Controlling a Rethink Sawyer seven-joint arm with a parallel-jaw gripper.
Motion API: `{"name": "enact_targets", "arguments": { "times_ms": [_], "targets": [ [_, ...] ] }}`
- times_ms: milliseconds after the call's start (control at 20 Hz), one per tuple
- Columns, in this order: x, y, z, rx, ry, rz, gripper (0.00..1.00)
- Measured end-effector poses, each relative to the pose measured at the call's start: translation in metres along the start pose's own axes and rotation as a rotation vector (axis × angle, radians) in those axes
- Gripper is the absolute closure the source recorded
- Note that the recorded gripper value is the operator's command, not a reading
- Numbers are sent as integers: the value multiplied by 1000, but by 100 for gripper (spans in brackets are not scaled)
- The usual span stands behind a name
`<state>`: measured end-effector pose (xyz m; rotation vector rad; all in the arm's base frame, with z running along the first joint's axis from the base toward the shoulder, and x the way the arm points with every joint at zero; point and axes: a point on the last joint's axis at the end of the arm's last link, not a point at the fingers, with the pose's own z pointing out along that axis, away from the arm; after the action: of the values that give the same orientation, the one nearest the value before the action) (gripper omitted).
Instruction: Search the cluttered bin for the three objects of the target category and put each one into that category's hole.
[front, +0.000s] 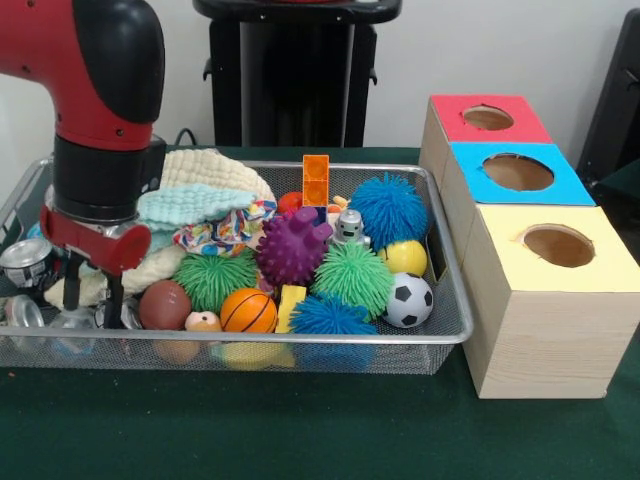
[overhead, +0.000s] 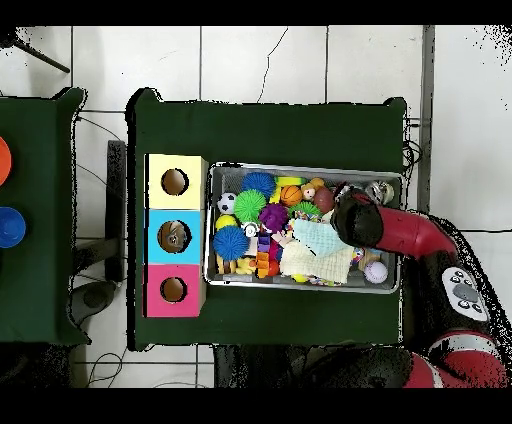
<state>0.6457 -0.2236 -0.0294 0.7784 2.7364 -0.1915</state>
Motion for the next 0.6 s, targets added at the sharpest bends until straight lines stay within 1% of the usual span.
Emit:
{"name": "enact_targets", "arguments": {
  "times_ms": [100, 400, 600],
  "targets": [
    [-2, -3, 2, -3, -24, 2, 0],
    [-6, -11, 0, 10, -33, 5, 0],
    [-8, -21, 2, 28, -37, 5, 0]
  ]
}}
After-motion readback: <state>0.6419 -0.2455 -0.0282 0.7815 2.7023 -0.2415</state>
